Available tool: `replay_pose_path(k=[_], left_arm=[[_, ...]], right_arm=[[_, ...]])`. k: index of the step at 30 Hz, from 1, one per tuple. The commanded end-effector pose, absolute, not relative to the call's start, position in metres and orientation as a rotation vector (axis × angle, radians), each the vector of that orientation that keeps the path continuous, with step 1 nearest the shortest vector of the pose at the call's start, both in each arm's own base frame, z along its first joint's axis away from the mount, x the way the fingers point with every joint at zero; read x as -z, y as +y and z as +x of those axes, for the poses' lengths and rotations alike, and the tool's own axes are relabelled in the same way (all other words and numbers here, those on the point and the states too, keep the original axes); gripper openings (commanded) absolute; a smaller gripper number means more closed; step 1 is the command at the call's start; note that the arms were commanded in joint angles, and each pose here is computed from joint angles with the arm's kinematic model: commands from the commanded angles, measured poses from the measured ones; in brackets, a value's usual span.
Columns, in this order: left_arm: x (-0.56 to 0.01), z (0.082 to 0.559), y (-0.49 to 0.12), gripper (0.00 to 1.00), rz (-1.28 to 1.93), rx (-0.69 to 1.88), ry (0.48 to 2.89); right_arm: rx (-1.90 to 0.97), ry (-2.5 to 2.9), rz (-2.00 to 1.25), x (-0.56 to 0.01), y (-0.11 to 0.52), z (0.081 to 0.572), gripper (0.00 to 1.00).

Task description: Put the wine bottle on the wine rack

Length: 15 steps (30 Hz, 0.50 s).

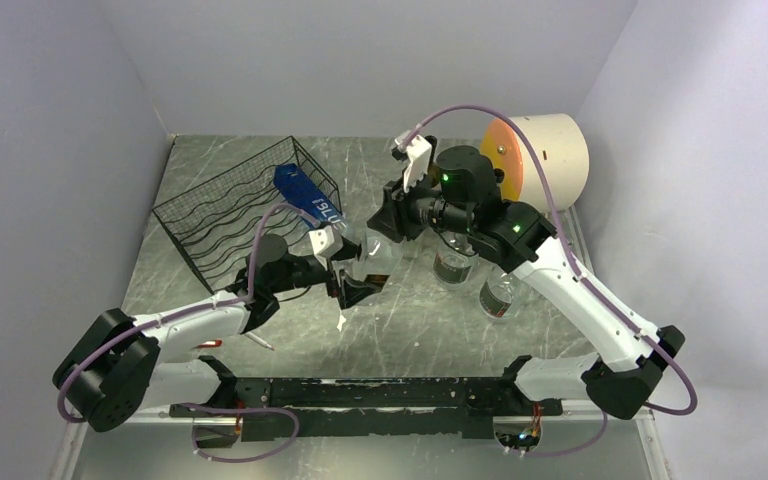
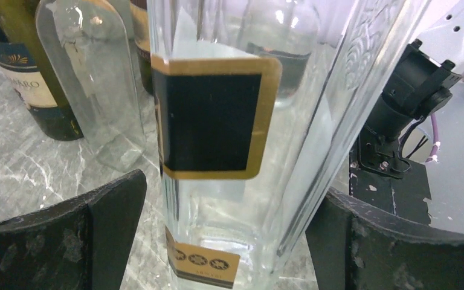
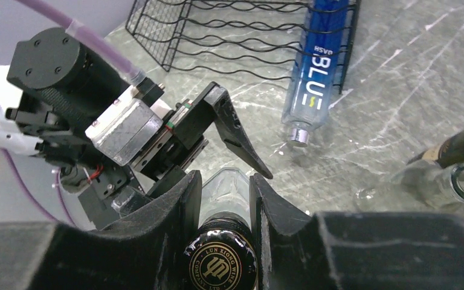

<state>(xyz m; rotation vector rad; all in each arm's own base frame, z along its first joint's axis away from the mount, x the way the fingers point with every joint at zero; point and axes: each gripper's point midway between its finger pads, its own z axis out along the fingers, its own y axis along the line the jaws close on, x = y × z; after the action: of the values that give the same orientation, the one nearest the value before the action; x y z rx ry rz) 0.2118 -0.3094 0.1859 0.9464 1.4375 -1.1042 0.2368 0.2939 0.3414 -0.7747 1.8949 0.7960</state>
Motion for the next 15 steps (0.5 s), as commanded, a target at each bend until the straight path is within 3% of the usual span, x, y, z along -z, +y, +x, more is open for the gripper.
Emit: replay_pose_path(k=[1,9,11,13,15], left_arm=[[-0.214,0.206,-0.313,1.0,0.976,1.113,1.274],[-0.222,0.197,-0.312,0.73,1.05,1.101,1.198],[-0.224,0.199,-0.312,0.62,1.053,1.084,1.196],[-0.223,0.205,-0.313,0.45,1.052,1.057,1.214],[-0.222,0.212,-0.314,0.1,1.074,1.013,1.228]], right_arm=[[-0.946,1.665,-0.896,-0.393,0.31,0.216,0.0],[-0.988,1.596,-0.923,-0.408,0.309,0.204,0.0],[-0.993,1.594,-0.914,-0.41,0.308,0.204,0.0],[-0.997,1.599,-0.902,-0.411,0.307,0.204,0.0],[-0.988,1.616,-0.876,-0.411,0.305,0.206,0.05]])
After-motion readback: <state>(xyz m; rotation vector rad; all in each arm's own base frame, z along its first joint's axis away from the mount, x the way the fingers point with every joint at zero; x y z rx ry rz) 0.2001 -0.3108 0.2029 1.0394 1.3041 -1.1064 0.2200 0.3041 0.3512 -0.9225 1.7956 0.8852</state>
